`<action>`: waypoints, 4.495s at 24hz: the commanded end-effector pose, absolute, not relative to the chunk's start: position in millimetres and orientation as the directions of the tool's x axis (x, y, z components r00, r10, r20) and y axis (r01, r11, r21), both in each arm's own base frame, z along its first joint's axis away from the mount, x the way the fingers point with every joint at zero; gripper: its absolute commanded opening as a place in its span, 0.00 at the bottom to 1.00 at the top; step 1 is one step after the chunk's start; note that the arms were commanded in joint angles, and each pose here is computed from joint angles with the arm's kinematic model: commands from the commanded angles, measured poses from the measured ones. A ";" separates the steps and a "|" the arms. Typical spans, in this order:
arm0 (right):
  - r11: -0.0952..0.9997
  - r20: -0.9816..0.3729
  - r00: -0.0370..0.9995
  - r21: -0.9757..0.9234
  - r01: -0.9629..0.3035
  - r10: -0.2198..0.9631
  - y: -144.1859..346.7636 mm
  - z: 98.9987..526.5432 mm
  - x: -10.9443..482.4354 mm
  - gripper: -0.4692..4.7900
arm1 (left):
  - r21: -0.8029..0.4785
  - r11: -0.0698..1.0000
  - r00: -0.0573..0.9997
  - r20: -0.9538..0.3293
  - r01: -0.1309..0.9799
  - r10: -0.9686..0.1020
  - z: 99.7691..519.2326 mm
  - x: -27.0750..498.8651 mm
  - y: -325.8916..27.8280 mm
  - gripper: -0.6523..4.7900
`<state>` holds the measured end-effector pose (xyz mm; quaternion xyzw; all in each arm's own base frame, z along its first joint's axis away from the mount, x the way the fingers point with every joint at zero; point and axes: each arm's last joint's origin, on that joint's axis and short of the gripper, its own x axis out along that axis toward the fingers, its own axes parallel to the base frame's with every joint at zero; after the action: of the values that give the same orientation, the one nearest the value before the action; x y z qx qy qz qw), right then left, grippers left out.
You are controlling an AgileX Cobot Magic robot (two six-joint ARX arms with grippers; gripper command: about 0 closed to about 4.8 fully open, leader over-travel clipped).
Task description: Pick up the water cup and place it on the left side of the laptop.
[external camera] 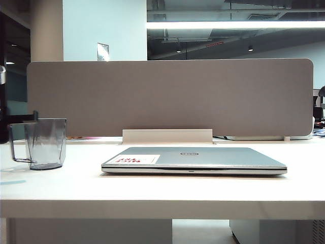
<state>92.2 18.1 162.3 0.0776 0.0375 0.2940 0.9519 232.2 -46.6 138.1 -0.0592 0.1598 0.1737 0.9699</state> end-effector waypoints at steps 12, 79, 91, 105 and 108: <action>0.816 -0.019 0.826 0.169 -0.553 0.563 17.9 162.3 92.4 0.08 | -0.049 0.964 0.916 -0.327 -0.262 0.232 140.6 261.7 -44.6 0.34; 0.828 -0.045 0.837 0.184 -0.529 0.545 17.4 159.5 92.6 0.08 | -0.120 0.985 0.944 -0.291 0.122 -0.152 140.4 310.3 -48.4 0.24; 0.828 -0.045 0.837 0.184 -0.529 0.545 17.4 159.5 92.6 0.08 | -0.144 0.968 0.933 -0.267 0.208 -0.240 148.6 308.4 -50.8 0.28; 0.828 -0.045 0.837 0.184 -0.529 0.545 17.4 159.5 92.6 0.08 | -0.126 0.971 0.919 -0.317 0.204 -0.234 155.8 302.1 -49.6 0.29; 0.828 -0.045 0.837 0.184 -0.529 0.545 17.4 159.5 92.6 0.08 | -0.128 0.971 0.912 -0.337 0.202 -0.234 162.0 297.8 -49.1 0.29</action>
<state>92.5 17.5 159.2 0.0820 0.0528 0.2816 0.9546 300.1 -49.3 159.1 -0.0468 0.1707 -0.1100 0.9780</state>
